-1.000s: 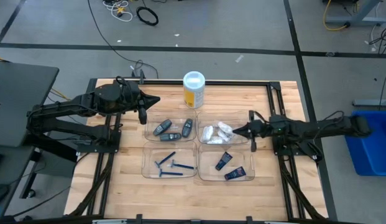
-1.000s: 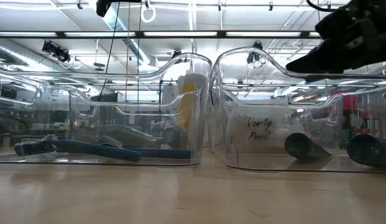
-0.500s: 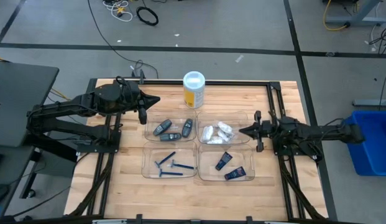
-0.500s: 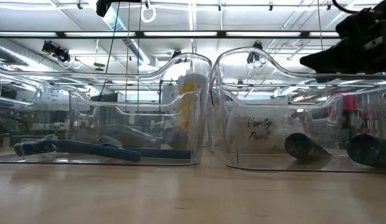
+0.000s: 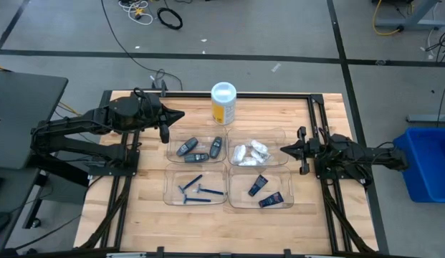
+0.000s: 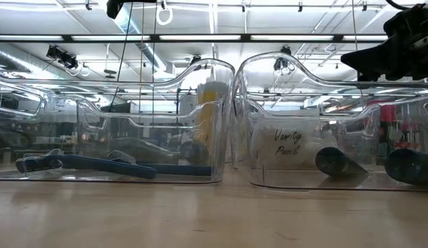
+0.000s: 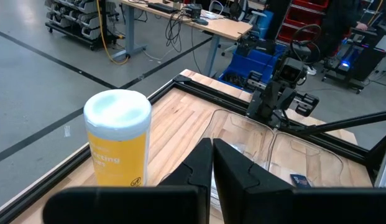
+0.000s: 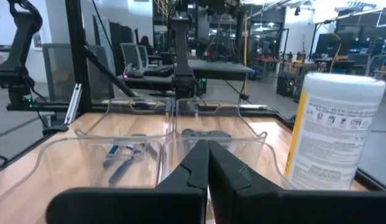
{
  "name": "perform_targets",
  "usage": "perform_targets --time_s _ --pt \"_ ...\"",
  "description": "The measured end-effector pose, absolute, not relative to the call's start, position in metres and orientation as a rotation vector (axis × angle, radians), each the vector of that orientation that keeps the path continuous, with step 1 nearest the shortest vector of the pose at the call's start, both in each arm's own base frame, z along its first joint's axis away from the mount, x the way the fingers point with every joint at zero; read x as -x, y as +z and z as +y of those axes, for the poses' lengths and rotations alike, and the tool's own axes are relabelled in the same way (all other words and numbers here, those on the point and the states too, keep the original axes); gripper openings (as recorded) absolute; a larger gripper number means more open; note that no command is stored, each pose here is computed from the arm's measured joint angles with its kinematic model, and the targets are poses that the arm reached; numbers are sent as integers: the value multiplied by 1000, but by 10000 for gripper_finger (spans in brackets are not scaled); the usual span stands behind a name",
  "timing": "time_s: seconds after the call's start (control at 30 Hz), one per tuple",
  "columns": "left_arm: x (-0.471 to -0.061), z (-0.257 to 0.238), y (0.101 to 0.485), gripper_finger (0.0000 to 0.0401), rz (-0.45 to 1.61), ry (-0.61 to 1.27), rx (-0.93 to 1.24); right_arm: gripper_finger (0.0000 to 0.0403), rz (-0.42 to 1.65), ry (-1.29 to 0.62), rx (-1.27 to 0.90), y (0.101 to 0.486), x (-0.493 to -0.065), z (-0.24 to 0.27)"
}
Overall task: Pick & Place Travel size toiletries
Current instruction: Return to Home Position
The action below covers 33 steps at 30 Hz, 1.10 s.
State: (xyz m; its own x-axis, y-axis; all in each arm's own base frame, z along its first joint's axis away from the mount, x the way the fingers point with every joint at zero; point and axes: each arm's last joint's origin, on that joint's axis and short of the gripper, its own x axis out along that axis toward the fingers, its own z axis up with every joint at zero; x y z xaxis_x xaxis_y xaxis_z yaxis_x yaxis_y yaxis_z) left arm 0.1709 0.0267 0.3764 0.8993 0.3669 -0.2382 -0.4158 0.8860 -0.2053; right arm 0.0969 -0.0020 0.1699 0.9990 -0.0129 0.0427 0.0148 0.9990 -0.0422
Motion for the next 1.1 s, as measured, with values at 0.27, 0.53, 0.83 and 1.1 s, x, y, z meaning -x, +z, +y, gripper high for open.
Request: perform_targets --time_s 0.27,0.53,0.83,1.1 --pt "-171 27 377 22 194 410 256 7 -24 -15 42 168 -97 -2" --pt "-171 27 377 22 194 410 256 7 -19 -16 42 168 -97 -2" --pt "-171 27 376 22 195 410 256 7 -19 -15 42 168 -97 -2" --pt "-171 27 376 22 195 410 256 7 -18 -15 42 168 -97 -2"
